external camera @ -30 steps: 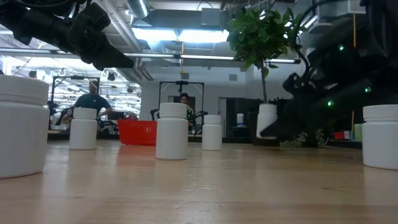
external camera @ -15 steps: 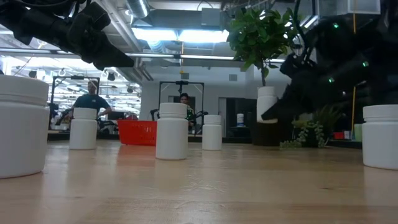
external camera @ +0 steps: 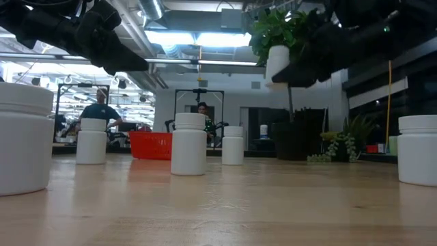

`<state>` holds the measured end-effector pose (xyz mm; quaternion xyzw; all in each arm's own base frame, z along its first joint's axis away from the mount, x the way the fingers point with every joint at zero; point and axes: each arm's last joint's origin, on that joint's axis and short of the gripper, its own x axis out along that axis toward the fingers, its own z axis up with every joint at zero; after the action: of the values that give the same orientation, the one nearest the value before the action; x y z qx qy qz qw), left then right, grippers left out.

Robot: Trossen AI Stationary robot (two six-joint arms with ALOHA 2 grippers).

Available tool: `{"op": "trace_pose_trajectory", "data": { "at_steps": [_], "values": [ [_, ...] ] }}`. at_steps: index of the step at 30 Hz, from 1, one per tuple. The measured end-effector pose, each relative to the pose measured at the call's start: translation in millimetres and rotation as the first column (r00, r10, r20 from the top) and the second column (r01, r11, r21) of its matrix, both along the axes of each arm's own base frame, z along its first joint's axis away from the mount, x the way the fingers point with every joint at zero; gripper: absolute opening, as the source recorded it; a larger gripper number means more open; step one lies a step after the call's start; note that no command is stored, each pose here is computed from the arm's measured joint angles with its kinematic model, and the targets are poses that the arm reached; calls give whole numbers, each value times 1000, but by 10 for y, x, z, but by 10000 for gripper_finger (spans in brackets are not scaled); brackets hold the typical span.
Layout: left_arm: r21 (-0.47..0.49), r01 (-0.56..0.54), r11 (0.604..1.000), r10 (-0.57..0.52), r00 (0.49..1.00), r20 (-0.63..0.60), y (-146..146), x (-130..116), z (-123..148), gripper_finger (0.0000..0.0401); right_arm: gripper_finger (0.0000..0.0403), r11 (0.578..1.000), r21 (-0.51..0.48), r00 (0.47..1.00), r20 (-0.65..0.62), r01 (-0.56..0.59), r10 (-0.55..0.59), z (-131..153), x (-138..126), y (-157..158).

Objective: Pick and place pill bottles into a basket
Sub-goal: Put the white pill bottle into the red bin

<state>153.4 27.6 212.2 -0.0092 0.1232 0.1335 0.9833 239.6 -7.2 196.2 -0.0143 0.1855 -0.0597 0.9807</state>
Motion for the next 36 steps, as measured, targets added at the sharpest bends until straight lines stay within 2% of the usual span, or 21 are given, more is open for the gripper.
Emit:
{"op": "trace_pose_trajectory", "data": {
  "at_steps": [5, 11, 14, 18, 23, 26, 30, 36],
  "values": [
    [2, 47, 999, -47, 999, 10, -37, 9, 10, 134, 170, 999, -32, 999, 35, -36, 37, 118, -45, 7],
    [87, 136, 987, -145, 985, 98, -119, 40, 114, 181, 169, 998, -43, 996, 78, -39, 42, 245, -129, 9],
    [101, 155, 983, -170, 972, 161, -158, 48, 176, 193, 169, 998, -43, 994, 98, -38, 42, 295, -166, 9],
    [97, 167, 981, -182, 968, 173, -181, 50, 187, 196, 169, 997, -59, 995, 86, -41, 46, 337, -165, 7],
    [20, 127, 992, -129, 968, 215, -169, 73, 199, 196, 169, 997, -56, 998, 8, -61, 62, 524, -14, 9],
    [4, 124, 992, -123, 974, 192, -167, 110, 159, 196, 169, 994, -69, 996, 0, -88, 88, 617, 114, 13],
    [-33, 122, 992, -114, 975, 189, -161, 213, 118, 196, 169, 992, -58, 993, -40, -110, 107, 580, 275, 16],
    [-3, 126, 992, -124, 983, 135, -147, 499, 230, 196, 169, 992, -27, 991, -57, -123, 121, 551, 498, 19]
  ]
}}
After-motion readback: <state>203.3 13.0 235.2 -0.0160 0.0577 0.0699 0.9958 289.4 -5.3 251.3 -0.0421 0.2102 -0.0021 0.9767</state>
